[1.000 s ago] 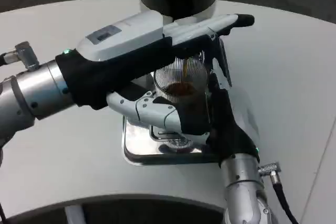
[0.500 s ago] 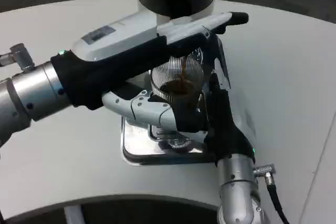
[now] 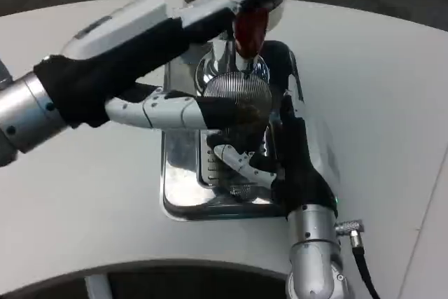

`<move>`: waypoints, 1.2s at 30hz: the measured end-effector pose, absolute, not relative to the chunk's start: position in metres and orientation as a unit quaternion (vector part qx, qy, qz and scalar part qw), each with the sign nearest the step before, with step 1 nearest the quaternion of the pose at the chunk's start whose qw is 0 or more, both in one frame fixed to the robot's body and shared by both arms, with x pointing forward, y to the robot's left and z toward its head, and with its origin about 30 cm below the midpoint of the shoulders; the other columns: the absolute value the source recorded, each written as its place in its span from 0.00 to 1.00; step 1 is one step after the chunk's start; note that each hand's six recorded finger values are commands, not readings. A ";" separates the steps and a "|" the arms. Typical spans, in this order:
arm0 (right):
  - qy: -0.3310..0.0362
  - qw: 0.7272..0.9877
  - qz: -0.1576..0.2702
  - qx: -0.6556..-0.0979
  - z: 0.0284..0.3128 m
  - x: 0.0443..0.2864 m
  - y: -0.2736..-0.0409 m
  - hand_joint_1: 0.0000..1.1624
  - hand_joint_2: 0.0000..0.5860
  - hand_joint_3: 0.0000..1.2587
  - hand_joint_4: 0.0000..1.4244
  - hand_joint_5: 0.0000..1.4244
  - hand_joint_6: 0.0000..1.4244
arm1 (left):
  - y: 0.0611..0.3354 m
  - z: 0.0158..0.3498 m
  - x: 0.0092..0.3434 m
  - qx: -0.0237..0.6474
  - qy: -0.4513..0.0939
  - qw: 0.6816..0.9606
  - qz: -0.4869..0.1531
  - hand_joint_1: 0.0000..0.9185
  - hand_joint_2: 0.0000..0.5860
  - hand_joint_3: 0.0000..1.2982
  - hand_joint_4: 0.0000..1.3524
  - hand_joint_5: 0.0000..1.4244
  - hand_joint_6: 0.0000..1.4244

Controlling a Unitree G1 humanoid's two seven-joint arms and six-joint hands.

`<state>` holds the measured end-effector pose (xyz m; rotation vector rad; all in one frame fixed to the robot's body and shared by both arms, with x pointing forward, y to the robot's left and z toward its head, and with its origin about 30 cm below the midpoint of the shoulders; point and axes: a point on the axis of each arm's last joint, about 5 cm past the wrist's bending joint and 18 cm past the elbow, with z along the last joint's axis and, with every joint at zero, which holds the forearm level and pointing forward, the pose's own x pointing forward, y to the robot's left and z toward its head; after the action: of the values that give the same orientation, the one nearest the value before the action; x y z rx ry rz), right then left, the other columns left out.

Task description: Grasp the cup under the faucet to collect the drink, then remove the cup.

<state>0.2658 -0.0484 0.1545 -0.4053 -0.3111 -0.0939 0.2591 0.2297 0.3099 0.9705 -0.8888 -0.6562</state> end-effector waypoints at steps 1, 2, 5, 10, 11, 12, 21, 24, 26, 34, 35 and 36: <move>-0.154 0.966 -0.047 -0.200 0.154 0.266 -0.048 0.69 0.31 0.00 0.04 0.02 0.06 | 0.232 0.309 0.259 0.439 -0.406 0.746 -0.293 0.00 0.20 0.00 0.00 0.02 0.00; -0.154 0.966 -0.047 -0.200 0.153 0.266 -0.048 0.70 0.30 0.00 0.04 0.03 0.06 | 0.233 0.308 0.258 0.436 -0.406 0.749 -0.290 0.00 0.20 0.00 0.00 0.02 0.00; -0.156 0.967 -0.046 -0.196 0.152 0.267 -0.047 0.71 0.30 0.00 0.04 0.03 0.07 | 0.236 0.304 0.257 0.425 -0.400 0.759 -0.289 0.00 0.20 0.00 0.00 0.02 0.00; -0.161 0.967 -0.042 -0.191 0.152 0.270 -0.046 0.72 0.30 0.00 0.06 0.04 0.08 | 0.239 0.301 0.257 0.418 -0.396 0.766 -0.287 0.00 0.21 0.00 0.00 0.02 0.00; -0.163 0.967 -0.042 -0.190 0.152 0.270 -0.046 0.72 0.30 0.00 0.06 0.04 0.08 | 0.240 0.300 0.256 0.416 -0.395 0.768 -0.286 0.00 0.21 0.00 0.00 0.02 0.00; -0.164 0.967 -0.041 -0.189 0.152 0.271 -0.046 0.72 0.30 0.00 0.07 0.05 0.09 | 0.241 0.300 0.256 0.414 -0.395 0.770 -0.284 0.00 0.21 0.00 0.00 0.01 0.00; -0.175 0.967 -0.044 -0.181 0.150 0.276 -0.044 0.79 0.33 0.17 0.28 0.27 0.37 | 0.245 0.298 0.253 0.398 -0.395 0.780 -0.278 0.00 0.21 0.00 0.00 0.01 0.00; -0.179 0.969 -0.050 -0.165 0.150 0.279 -0.045 0.85 0.35 0.31 0.40 0.45 0.63 | 0.248 0.298 0.252 0.397 -0.394 0.783 -0.272 0.00 0.21 0.00 0.00 0.01 0.00; -0.182 0.969 -0.051 -0.161 0.149 0.279 -0.045 0.91 0.34 0.38 0.45 0.54 0.76 | 0.248 0.298 0.251 0.397 -0.394 0.783 -0.271 0.00 0.21 0.00 0.00 0.01 0.00; -0.197 0.965 -0.082 -0.152 0.149 0.280 -0.045 0.95 0.21 0.51 0.58 0.68 0.93 | 0.249 0.295 0.250 0.395 -0.384 0.789 -0.272 0.00 0.21 0.00 0.00 0.01 0.00; -0.199 0.965 -0.082 -0.152 0.150 0.280 -0.044 0.96 0.19 0.52 0.59 0.69 0.94 | 0.249 0.295 0.250 0.395 -0.385 0.789 -0.272 0.00 0.22 0.00 0.00 0.01 0.00; -0.200 0.964 -0.084 -0.151 0.150 0.280 -0.044 0.96 0.19 0.52 0.59 0.69 0.95 | 0.249 0.295 0.249 0.395 -0.385 0.788 -0.272 0.00 0.22 0.00 0.00 0.01 0.00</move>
<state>0.2800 -0.0440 0.1496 -0.3063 -0.4041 -0.1700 0.2490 0.2487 0.2954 0.8515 -0.8300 -0.5865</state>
